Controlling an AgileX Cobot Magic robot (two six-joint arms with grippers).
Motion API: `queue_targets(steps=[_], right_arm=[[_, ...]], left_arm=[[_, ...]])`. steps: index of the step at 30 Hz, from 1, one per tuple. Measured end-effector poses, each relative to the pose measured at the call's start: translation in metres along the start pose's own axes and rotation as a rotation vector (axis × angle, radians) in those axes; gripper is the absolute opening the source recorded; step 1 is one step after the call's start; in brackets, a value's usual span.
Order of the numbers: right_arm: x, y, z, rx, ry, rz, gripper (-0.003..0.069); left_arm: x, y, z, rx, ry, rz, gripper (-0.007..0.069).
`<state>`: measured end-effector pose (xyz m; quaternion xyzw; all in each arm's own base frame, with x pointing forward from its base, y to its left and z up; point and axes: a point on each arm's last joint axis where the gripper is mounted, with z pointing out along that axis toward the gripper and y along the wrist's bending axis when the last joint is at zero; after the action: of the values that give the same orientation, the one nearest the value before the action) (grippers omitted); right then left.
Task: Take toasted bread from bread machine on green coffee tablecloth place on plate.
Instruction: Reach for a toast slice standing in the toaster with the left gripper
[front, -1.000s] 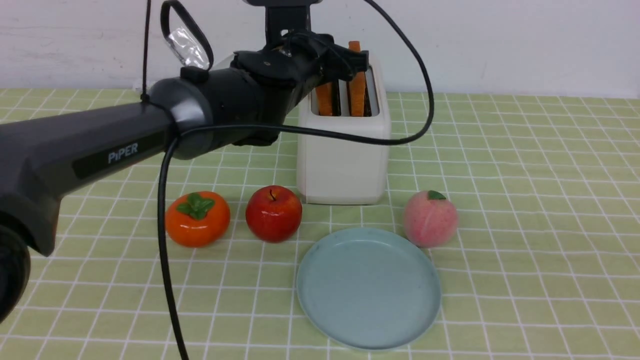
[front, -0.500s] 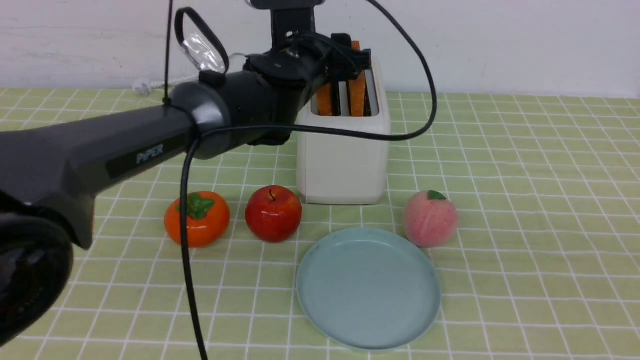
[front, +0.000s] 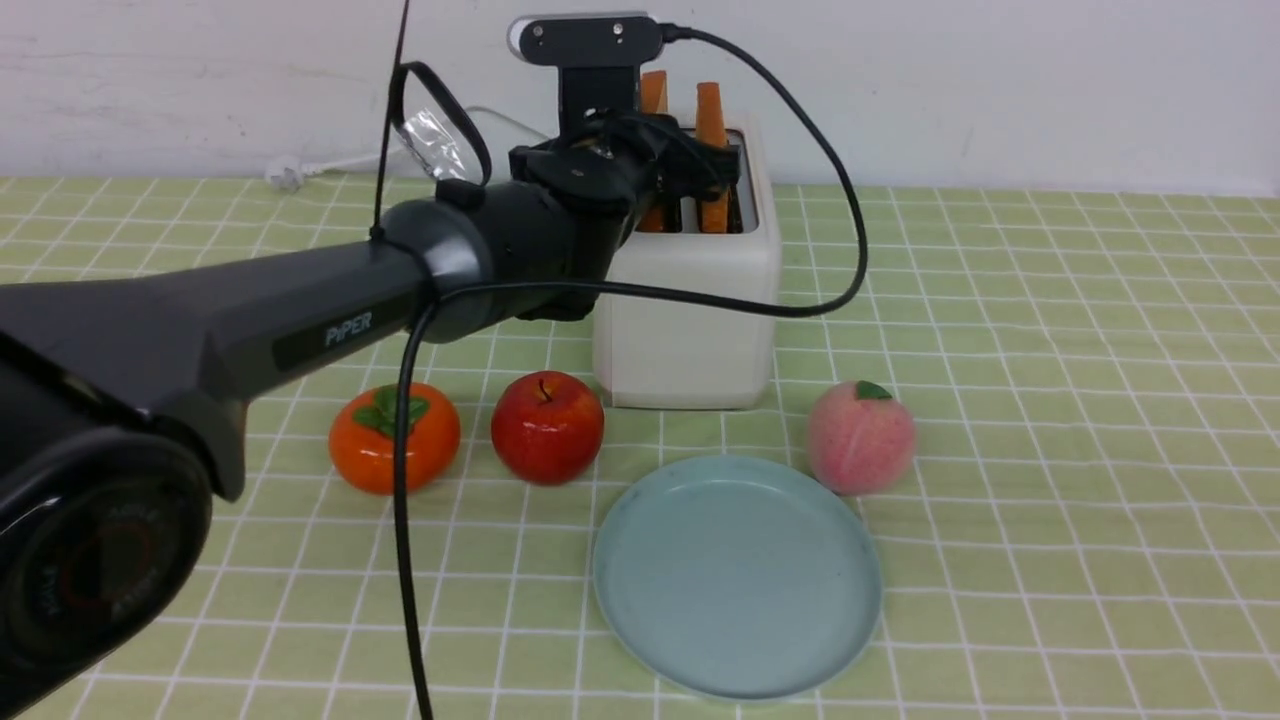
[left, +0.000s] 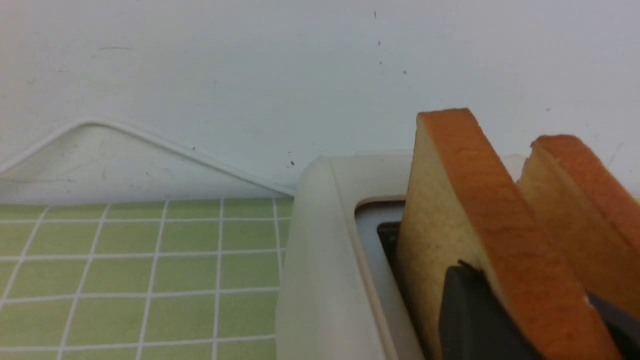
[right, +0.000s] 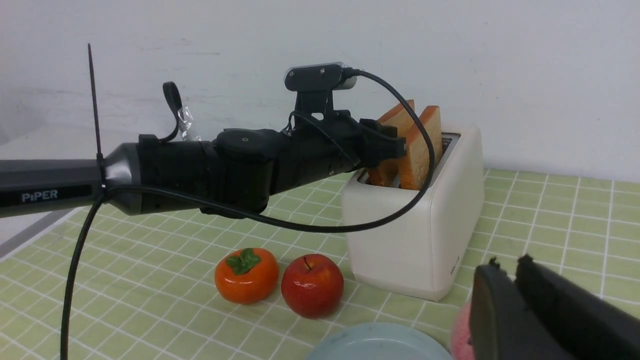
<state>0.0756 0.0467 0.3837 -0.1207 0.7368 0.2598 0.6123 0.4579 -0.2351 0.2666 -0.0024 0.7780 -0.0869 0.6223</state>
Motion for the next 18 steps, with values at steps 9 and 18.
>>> queue_targets(steps=[9, 18], right_arm=[[0.0, 0.0, 0.0, -0.001, -0.001, -0.002, 0.0064], [-0.006, 0.005, 0.0, -0.059, -0.065, -0.039, 0.0022]], left_arm=[[-0.009, 0.001, -0.004, -0.01, -0.02, -0.009, 0.0114], [-0.118, 0.01, -0.081, 0.006, -0.196, -0.053, 0.0114]])
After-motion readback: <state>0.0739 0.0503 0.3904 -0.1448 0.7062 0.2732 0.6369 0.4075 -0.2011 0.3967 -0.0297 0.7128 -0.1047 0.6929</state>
